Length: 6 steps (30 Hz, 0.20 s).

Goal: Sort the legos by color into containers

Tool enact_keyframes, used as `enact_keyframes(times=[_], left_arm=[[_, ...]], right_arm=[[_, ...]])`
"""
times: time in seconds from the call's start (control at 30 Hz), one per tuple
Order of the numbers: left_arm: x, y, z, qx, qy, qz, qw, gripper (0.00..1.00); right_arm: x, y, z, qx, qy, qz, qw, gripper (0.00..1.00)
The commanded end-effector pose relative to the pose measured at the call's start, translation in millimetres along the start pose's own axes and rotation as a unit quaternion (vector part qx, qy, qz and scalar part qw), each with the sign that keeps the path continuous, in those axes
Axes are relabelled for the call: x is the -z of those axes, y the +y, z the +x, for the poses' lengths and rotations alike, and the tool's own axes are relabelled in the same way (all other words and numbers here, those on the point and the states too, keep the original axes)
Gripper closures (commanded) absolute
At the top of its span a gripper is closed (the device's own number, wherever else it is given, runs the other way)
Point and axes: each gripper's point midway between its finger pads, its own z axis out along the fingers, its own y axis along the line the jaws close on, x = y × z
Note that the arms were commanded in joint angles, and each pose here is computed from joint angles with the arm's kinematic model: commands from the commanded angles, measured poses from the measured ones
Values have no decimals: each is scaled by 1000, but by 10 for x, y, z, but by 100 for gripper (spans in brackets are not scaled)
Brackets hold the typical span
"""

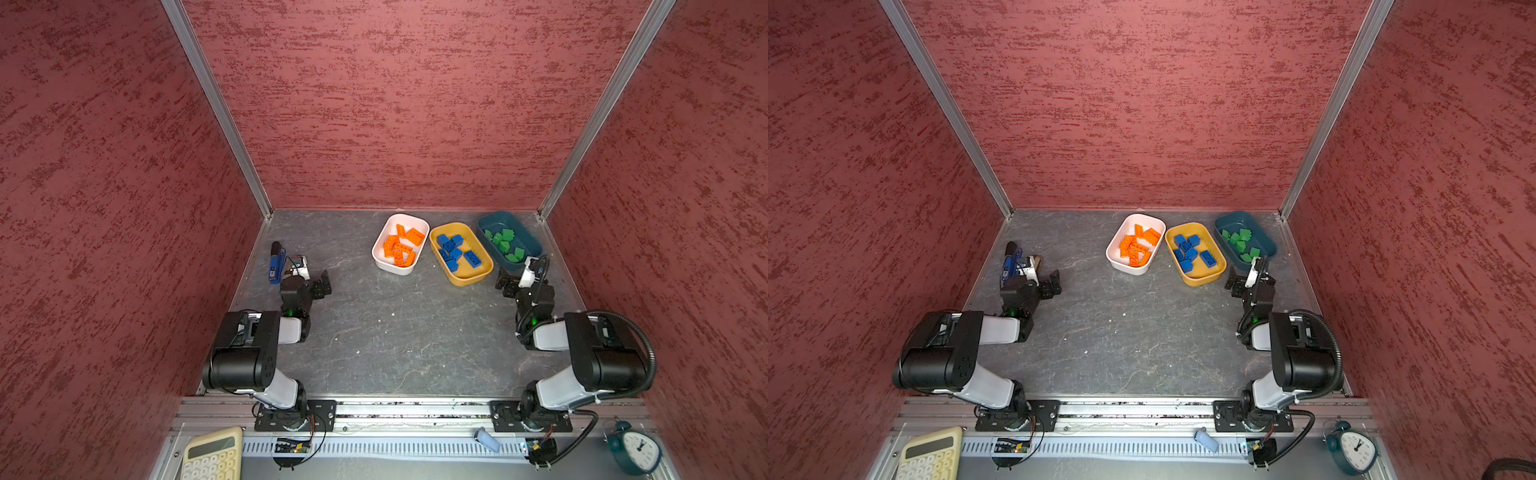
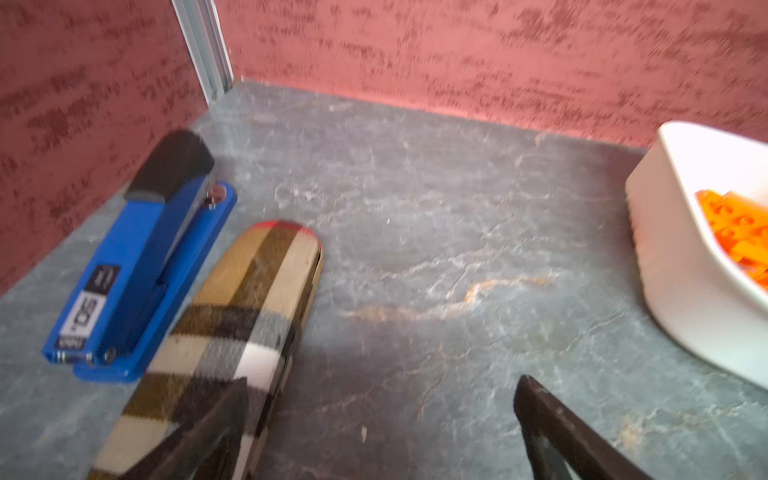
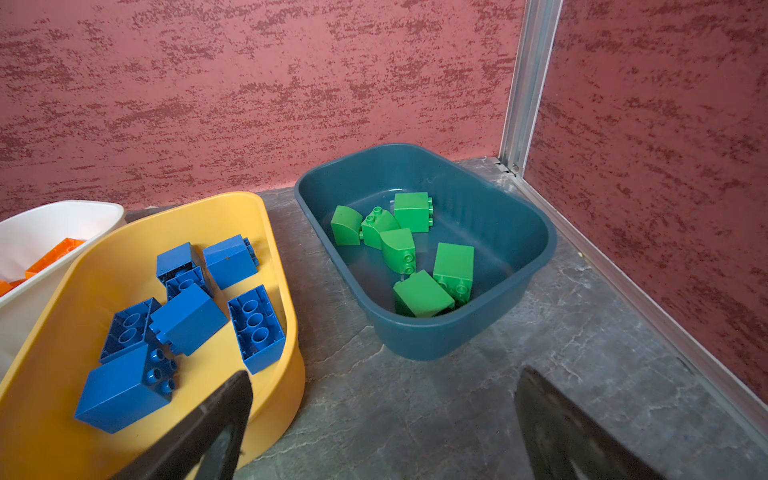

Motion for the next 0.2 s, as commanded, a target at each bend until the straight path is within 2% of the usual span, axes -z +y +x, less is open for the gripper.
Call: enact_keyframes(times=[0.0, 0.17], left_arm=[[7, -22, -228, -7, -43, 2, 999, 0], [6, -18, -239, -7, -47, 1, 999, 1]], right_arm=[[-7, 47, -131, 12, -23, -11, 1000, 1], [7, 61, -133, 13, -25, -13, 1000, 1]])
